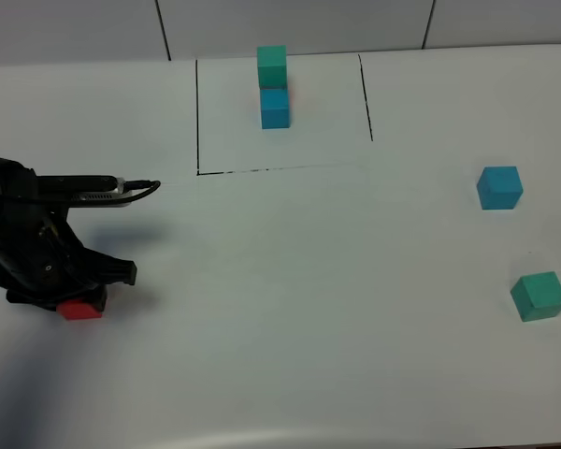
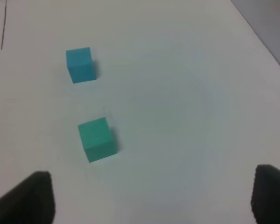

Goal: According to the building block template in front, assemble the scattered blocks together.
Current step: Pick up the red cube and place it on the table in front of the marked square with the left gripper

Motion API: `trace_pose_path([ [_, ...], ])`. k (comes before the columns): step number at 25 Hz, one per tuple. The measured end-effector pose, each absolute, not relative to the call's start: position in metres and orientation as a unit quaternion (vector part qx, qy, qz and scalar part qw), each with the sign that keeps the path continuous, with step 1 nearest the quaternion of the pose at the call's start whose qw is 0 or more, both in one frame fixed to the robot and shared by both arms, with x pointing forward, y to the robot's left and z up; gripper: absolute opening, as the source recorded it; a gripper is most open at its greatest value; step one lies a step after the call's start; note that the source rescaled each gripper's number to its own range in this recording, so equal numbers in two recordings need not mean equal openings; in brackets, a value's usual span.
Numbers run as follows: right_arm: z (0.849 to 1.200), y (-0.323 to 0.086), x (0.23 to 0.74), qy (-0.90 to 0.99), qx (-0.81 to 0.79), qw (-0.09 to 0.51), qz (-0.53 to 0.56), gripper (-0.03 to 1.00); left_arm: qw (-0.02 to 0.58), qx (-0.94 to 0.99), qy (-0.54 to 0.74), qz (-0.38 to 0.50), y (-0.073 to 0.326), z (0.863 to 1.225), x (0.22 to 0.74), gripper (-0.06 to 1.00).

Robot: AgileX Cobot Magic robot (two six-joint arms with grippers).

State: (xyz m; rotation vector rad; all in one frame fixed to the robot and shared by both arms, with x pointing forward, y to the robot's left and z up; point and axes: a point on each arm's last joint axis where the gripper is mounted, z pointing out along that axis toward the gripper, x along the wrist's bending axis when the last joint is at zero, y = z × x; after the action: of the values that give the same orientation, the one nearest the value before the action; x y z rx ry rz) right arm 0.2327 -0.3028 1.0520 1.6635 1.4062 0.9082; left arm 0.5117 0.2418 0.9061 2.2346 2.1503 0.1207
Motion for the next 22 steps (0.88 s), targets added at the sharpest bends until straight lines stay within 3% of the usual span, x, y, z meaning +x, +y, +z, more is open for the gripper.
trace_pose_path([
  [1,1.052,-0.303,0.233,0.551,0.652,0.381,0.356,0.79,0.019,0.720,0.692,0.039,0.242,0.906,0.512,0.00],
  [11,1.052,-0.303,0.233,0.551,0.652,0.381,0.356,0.79,0.019,0.770,0.636,0.047,0.240,0.917,0.523,0.01],
  [22,1.052,-0.303,0.233,0.551,0.652,0.381,0.356,0.79,0.004,0.915,0.399,0.053,0.202,0.948,0.557,0.01],
])
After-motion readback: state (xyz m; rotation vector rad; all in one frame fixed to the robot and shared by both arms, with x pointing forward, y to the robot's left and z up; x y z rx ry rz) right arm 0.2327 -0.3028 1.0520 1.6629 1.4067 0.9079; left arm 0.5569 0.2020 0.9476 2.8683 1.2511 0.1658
